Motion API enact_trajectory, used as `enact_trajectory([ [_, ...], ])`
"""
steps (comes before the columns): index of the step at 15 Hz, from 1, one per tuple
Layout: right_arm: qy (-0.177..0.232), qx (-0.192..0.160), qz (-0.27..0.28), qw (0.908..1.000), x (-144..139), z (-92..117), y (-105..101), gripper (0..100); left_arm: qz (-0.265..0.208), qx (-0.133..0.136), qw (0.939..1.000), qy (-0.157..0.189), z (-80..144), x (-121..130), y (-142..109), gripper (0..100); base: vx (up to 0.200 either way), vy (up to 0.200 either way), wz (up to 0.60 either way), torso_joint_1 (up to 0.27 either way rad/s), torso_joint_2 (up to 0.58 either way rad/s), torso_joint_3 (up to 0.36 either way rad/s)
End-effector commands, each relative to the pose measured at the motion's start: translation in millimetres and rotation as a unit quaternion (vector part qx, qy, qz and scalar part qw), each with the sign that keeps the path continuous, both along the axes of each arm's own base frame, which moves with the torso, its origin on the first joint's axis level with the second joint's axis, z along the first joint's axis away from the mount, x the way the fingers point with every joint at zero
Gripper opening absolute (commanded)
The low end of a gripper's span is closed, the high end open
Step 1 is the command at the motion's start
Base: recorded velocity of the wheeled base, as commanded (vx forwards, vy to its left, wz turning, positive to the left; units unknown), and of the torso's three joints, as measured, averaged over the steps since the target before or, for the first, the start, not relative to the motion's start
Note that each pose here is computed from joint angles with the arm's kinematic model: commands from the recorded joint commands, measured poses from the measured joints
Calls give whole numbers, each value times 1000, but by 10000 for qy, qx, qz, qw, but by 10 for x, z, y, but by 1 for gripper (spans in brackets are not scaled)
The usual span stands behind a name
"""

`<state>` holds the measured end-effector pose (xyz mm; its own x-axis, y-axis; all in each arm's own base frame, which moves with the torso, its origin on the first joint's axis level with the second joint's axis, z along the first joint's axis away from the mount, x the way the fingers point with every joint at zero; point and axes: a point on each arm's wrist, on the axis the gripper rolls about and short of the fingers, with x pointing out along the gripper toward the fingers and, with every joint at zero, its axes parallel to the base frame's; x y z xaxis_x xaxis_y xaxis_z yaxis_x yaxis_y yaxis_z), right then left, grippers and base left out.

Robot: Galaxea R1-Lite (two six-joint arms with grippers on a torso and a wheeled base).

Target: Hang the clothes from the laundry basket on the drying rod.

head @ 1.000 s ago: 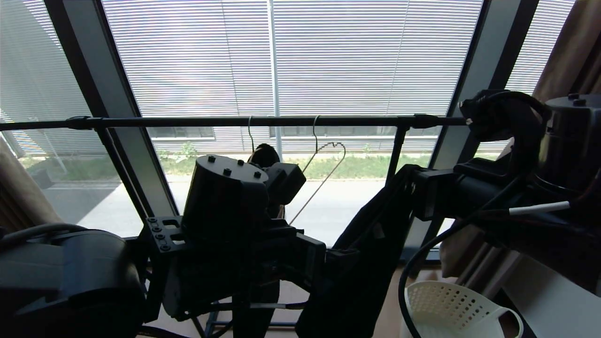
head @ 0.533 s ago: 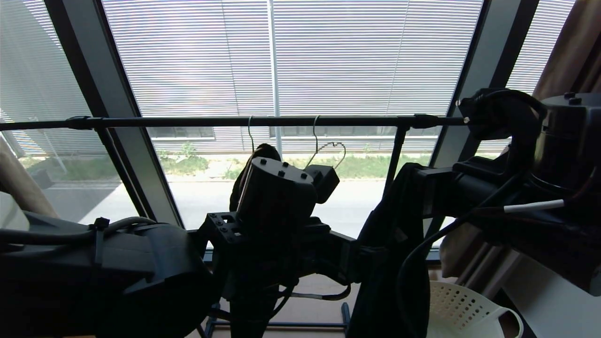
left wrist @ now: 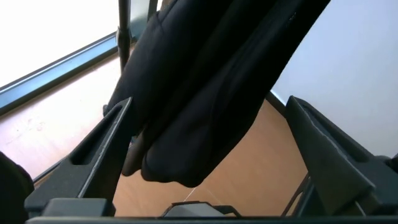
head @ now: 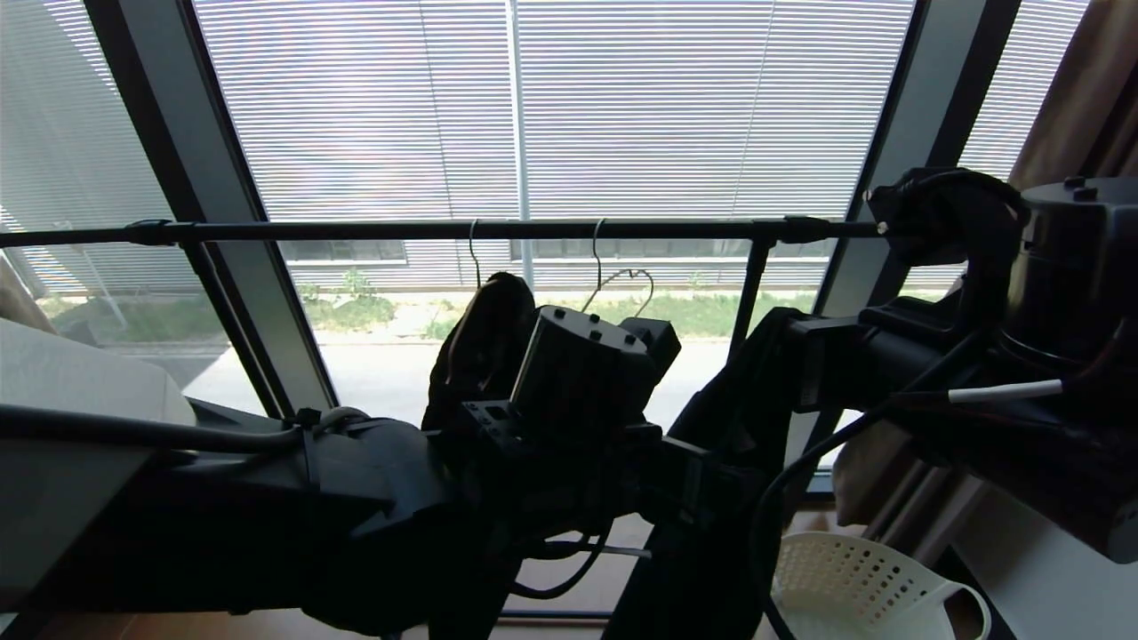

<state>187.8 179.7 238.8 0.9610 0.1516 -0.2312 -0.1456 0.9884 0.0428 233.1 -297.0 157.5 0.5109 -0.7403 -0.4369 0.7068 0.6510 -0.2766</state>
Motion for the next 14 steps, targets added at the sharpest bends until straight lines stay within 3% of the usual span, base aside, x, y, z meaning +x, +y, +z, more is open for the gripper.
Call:
enact_trajectory([
  [1,-37,10,22,10000,-34,10,28,0,48,131,9998,118,-154,66,-73,100,0,0,0,0,0,0],
  [6,-90,45,32,9999,-71,35,32,0,462,500,9972,296,-514,286,-120,100,0,0,0,0,0,0],
  [10,-111,67,70,9999,-98,50,37,0,528,557,9964,372,-564,305,-84,100,0,0,0,0,0,0],
  [14,-171,114,58,9998,-122,96,3,0,573,818,9934,561,-723,262,13,100,0,0,0,0,0,0],
])
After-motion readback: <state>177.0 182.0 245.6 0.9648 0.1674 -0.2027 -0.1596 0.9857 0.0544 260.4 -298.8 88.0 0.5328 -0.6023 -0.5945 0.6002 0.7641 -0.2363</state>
